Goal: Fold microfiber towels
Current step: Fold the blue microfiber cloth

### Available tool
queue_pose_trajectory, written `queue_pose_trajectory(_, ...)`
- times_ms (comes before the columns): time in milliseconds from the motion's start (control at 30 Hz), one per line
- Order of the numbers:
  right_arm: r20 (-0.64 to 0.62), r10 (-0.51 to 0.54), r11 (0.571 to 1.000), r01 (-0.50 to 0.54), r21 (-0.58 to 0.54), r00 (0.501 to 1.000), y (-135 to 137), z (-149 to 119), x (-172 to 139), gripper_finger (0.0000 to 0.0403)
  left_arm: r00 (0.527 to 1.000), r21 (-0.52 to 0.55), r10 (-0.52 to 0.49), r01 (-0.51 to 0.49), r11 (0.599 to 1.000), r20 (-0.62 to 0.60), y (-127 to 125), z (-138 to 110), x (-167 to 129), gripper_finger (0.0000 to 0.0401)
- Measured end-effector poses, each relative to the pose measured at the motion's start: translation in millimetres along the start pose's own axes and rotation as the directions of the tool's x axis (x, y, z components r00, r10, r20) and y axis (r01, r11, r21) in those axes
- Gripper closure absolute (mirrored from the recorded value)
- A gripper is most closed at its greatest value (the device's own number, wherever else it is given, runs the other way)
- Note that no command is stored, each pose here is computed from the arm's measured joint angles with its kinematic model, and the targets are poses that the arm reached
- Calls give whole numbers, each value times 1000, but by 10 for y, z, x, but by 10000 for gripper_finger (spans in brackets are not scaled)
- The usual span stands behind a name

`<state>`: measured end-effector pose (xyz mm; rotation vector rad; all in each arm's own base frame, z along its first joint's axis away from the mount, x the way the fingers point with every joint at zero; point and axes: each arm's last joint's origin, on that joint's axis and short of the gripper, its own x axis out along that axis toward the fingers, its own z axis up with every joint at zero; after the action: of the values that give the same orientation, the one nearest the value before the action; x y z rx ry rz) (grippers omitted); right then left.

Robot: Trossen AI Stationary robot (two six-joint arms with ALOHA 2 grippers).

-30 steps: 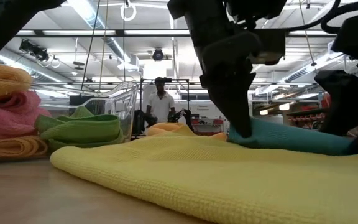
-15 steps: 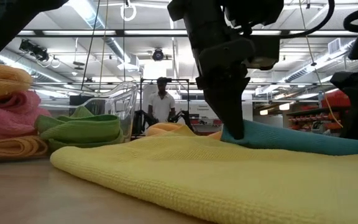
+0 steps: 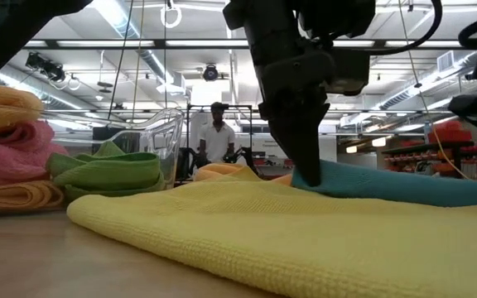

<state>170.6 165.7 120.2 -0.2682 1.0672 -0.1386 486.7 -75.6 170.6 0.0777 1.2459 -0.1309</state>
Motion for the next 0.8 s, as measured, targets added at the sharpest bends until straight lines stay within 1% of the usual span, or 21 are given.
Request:
queue_pose_trajectory(100, -11, 34, 999, -33, 16, 999, -35, 22, -50, 371, 1000, 5, -15, 15, 1000, 3, -7, 3, 0, 364)
queue_pose_trajectory(200, -8, 77, 997, -76, 20, 997, -52, 46, -102, 393, 1000, 25, -18, 17, 1000, 13, -12, 13, 0, 380)
queue_pose_trajectory(267, -2, 103, 994, -103, 27, 995, -62, 58, -144, 394, 999, 30, -38, 38, 999, 22, -25, 21, -6, 389)
queue_pose_trajectory(367, 30, 156, 987, -157, 44, 987, -69, 85, -237, 395, 993, 36, -111, 110, 993, 34, -64, 32, -51, 390)
queue_pose_trajectory(500, 71, 247, 966, -251, 60, 966, -67, 124, -367, 396, 981, 43, -187, 185, 982, 49, -123, 46, -106, 369)
queue_pose_trajectory(600, 82, 334, 938, -340, 69, 939, -60, 154, -436, 397, 966, 56, -248, 245, 968, 70, -167, 67, -144, 362)
queue_pose_trajectory(700, 96, 392, 914, -399, 76, 915, -74, 183, -510, 398, 944, 70, -317, 311, 948, 96, -188, 91, -226, 374)
queue_pose_trajectory(800, 100, 400, 909, -408, 84, 911, -117, 209, -594, 398, 938, 79, -322, 314, 946, 132, -166, 122, -320, 389)
